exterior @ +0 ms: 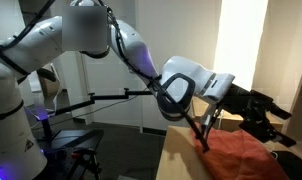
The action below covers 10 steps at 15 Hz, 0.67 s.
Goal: Unfold the orange towel
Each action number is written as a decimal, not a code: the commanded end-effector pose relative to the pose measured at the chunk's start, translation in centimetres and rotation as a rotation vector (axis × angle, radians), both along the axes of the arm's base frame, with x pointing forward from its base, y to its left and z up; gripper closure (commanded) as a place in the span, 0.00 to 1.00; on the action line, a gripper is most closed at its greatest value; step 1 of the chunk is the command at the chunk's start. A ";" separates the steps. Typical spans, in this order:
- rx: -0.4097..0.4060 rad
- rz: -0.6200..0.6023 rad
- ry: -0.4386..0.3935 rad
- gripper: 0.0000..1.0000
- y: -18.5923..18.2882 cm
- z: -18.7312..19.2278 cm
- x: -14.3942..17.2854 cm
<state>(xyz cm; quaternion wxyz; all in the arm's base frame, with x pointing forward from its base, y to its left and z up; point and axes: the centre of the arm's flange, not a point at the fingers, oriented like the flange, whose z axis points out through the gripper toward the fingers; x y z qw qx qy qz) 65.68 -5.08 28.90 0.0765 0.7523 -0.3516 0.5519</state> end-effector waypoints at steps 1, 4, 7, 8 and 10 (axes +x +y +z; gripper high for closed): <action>0.017 0.194 -0.011 0.00 -0.1 1.9 -2.3; 0.024 0.324 -0.038 0.00 1.9 4.4 -1.0; 0.038 0.384 -0.028 0.00 3.3 6.7 0.4; 0.026 0.337 -0.032 0.00 7.5 9.7 4.9; 0.027 0.342 -0.032 0.00 7.1 10.2 4.8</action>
